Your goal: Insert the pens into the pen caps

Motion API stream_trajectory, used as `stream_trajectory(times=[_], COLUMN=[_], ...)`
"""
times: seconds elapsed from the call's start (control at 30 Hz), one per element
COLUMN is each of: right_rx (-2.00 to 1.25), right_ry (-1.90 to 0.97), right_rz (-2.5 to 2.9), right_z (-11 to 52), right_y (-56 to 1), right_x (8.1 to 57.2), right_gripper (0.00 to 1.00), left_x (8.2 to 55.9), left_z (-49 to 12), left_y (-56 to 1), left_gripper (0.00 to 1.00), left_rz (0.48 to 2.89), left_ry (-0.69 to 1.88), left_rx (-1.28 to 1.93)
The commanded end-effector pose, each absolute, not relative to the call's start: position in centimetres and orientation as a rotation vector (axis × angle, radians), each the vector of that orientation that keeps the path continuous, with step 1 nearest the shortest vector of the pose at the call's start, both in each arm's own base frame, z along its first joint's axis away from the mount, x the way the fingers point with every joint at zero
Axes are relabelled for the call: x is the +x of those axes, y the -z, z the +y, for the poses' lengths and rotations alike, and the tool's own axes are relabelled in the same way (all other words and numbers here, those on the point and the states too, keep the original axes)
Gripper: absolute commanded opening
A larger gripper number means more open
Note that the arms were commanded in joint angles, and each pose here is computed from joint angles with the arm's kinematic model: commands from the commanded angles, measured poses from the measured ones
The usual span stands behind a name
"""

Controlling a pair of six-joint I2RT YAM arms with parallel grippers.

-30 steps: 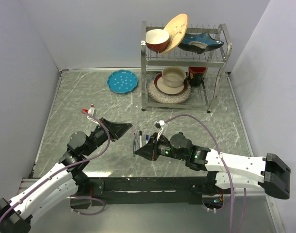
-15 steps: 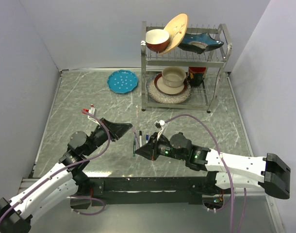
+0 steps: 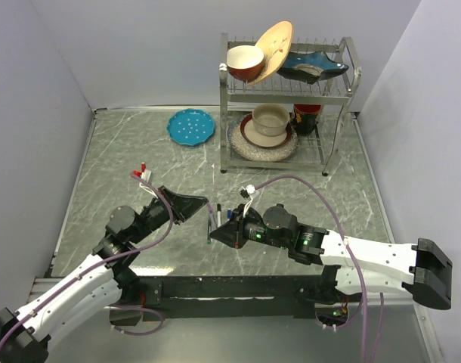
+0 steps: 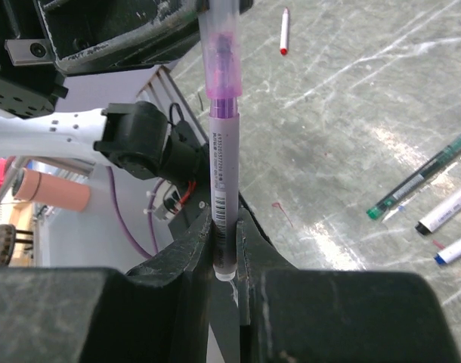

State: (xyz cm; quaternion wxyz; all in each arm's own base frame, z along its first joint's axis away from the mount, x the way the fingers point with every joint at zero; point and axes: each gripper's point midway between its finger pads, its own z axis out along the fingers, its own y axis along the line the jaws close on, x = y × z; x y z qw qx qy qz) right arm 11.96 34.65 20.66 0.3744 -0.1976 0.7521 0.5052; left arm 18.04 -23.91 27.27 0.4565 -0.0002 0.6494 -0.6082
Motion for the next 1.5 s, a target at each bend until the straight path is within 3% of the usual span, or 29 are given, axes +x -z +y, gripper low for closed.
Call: stream_trajectory(times=[0.0,0.27,0.33,0.37,0.47,0.67,0.83,0.97,1.03,1.1,1.13,1.17,1.47], right_rx=[-0.468,-0.458,-0.465,-0.467,-0.480,-0.473,-0.492,-0.491,-0.492,-0.490,-0.485,-0.483,-0.369], right_ry=[-1.272,-1.208,-1.214,-1.214,-1.232,-1.260,-1.296,-1.306,-1.310,-1.309,-1.308,-1.308,-1.240], right_rz=[1.813,1.804,1.802,1.804,1.806,1.812,1.813,1.815,1.810,1.808,1.805,1.804,1.734], right_z=[34.9,33.8,33.8,33.7,33.8,33.7,33.8,33.8,33.9,33.9,34.0,34.0,33.5], right_y=[-24.7,-25.0,-25.0,-24.9,-24.6,-24.1,-24.0,-24.0,-24.2,-24.3,-24.5,-24.6,-28.6], right_x=[13.3,13.9,13.8,13.7,13.3,12.9,12.3,12.2,12.1,12.2,12.3,12.3,16.5], right_gripper=[0.00,0.00,0.00,0.00,0.00,0.00,0.00,0.00,0.00,0.00,0.00,0.00,0.00], left_x=[16.5,16.1,16.2,16.3,16.8,18.3,19.2,19.0,18.9,18.6,18.5,18.4,16.5], left_z=[-25.2,-26.0,-26.0,-26.0,-25.7,-25.5,-25.8,-26.4,-26.6,-26.9,-26.9,-26.9,-28.9], left_y=[-26.9,-26.4,-26.7,-27.2,-28.6,-30.6,-31.1,-30.9,-30.8,-30.6,-30.5,-30.3,-25.4], left_gripper=[0.01,0.03,0.12,0.23,0.41,0.57,0.60,0.56,0.48,0.28,0.09,0.01,0.01], left_rz=[1.650,1.728,1.729,1.719,1.688,1.670,1.673,1.678,1.676,1.684,1.686,1.697,1.855], left_ry=[1.532,1.536,1.532,1.535,1.514,1.438,1.411,1.436,1.452,1.470,1.474,1.483,1.571], left_rx=[0.164,0.234,0.222,0.217,0.194,0.164,0.163,0.194,0.210,0.229,0.232,0.226,0.220])
